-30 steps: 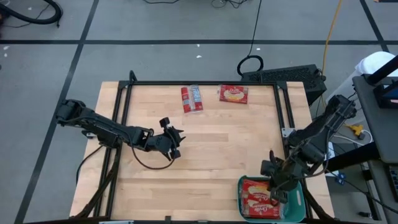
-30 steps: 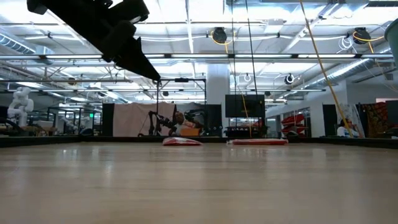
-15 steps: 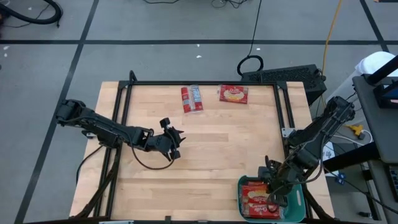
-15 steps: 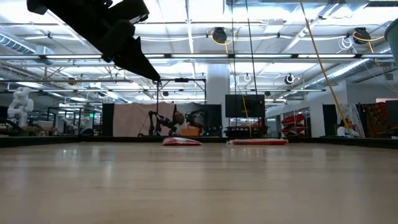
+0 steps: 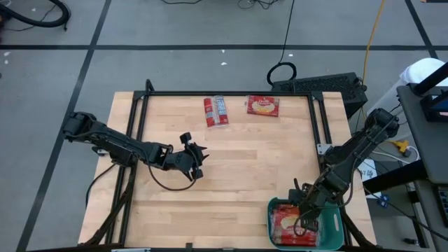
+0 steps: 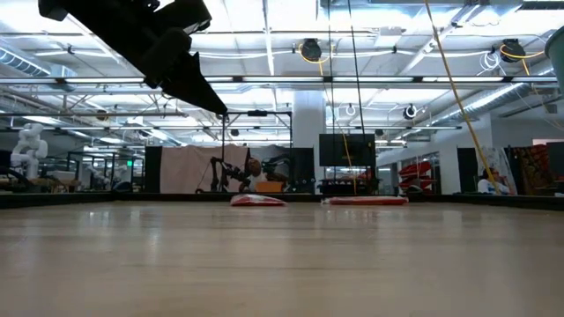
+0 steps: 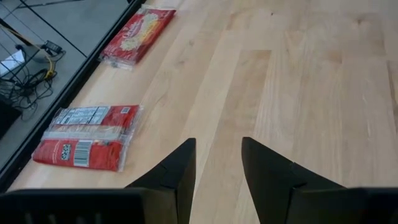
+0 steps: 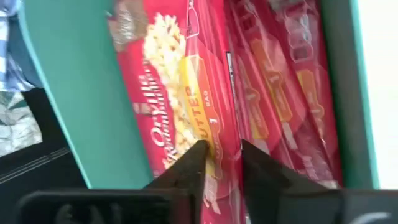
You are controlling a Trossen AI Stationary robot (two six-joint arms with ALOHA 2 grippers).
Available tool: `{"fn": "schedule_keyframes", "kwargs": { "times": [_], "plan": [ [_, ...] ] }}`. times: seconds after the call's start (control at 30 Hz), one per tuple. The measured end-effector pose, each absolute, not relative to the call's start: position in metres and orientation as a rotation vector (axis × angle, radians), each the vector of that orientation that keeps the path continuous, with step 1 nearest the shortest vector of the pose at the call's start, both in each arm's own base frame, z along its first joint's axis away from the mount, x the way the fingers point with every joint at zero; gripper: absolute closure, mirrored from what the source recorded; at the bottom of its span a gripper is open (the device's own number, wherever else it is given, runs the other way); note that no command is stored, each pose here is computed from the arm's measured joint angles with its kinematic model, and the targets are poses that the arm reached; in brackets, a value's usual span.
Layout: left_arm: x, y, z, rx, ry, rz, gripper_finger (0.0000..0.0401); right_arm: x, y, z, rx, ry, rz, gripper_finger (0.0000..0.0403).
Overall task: Sort popcorn bags into baskets
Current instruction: Put the bottom popcorn bag into the green bin
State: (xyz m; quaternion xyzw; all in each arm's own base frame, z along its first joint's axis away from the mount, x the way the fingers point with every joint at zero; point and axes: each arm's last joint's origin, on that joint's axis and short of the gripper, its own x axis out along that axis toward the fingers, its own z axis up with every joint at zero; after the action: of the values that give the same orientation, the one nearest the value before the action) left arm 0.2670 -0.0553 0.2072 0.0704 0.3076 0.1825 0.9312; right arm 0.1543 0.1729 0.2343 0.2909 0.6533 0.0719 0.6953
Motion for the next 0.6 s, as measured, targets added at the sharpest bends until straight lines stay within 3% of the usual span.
{"fn": "schedule_keyframes", "kwargs": {
  "times": [0.17,0.3,0.6],
  "plan": [
    [0.267,-0.055,0.207,0.151,0.631,0.371,0.0268,0.156,0.171,0.233,0.686,1.467,0.126,0.0267],
    [0.268,-0.055,0.208,0.147,0.622,0.371,0.0268,0.158,0.168,0.233,0.736,1.468,0.081,0.0243],
    [0.270,-0.057,0.211,0.136,0.589,0.335,0.0268,0.164,0.174,0.238,0.875,1.458,0.120,0.0274]
  ]
}}
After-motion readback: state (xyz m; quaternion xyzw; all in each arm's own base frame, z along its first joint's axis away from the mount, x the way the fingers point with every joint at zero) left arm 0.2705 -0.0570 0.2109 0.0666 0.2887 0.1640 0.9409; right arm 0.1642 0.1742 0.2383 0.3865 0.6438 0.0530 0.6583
